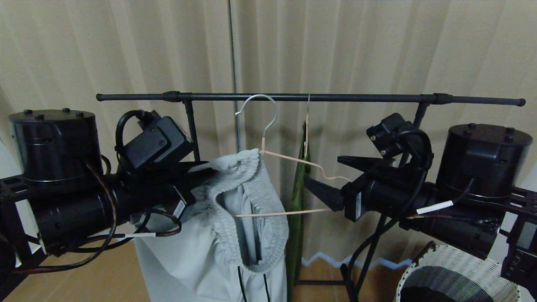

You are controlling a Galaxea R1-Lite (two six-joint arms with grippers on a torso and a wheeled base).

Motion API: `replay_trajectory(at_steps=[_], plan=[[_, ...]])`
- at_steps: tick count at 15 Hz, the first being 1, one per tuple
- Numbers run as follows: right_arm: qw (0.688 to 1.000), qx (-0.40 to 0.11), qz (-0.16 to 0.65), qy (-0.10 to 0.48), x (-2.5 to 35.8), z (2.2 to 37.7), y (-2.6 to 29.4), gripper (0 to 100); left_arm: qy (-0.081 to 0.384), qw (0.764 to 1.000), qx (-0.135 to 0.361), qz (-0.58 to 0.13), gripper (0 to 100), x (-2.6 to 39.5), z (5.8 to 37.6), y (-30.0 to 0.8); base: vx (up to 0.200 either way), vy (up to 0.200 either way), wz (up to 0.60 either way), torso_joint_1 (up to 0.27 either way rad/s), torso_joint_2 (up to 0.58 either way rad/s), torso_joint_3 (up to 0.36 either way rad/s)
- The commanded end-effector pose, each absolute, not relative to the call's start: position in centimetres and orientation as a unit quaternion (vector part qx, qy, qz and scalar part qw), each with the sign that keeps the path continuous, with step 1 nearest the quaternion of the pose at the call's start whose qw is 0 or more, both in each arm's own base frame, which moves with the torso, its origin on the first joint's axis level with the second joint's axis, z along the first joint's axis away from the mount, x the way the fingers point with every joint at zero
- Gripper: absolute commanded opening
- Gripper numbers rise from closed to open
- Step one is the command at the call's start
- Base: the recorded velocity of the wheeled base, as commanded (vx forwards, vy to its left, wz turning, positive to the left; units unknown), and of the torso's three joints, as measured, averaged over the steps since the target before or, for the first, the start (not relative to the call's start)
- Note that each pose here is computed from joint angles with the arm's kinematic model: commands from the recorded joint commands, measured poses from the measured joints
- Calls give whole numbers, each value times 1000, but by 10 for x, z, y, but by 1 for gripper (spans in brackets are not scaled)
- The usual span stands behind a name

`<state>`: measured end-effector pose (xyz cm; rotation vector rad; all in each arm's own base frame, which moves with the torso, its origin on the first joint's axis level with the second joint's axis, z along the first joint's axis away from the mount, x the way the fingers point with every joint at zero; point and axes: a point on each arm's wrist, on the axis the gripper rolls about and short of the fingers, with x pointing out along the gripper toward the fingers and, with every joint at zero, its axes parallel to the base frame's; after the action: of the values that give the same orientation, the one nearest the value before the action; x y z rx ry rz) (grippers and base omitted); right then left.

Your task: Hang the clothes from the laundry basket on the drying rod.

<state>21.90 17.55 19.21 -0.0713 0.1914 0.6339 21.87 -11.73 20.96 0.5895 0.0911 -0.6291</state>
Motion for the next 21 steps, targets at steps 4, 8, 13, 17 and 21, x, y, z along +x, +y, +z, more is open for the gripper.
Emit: replay_trajectory(at_steps=[4, 8, 13, 17, 21], plan=[[945, -44, 307, 107, 201, 184, 159, 100, 107, 944, 257, -178, 0, 215, 197, -110, 0, 0, 0, 0, 0, 0], [942, -49, 306, 130, 194, 172, 152, 100, 111, 959, 208, -159, 0, 217, 200, -111, 0, 0, 0, 0, 0, 0], [925, -19, 349, 146, 187, 169, 180, 100, 92, 975, 102, -176, 0, 214, 218, -125, 0, 0, 0, 0, 0, 0], [923, -12, 353, 155, 201, 166, 200, 100, 69, 974, 94, -196, 0, 209, 225, -134, 0, 0, 0, 0, 0, 0], [922, -17, 350, 167, 220, 149, 219, 100, 38, 972, 86, -216, 0, 203, 232, -142, 0, 0, 0, 0, 0, 0]])
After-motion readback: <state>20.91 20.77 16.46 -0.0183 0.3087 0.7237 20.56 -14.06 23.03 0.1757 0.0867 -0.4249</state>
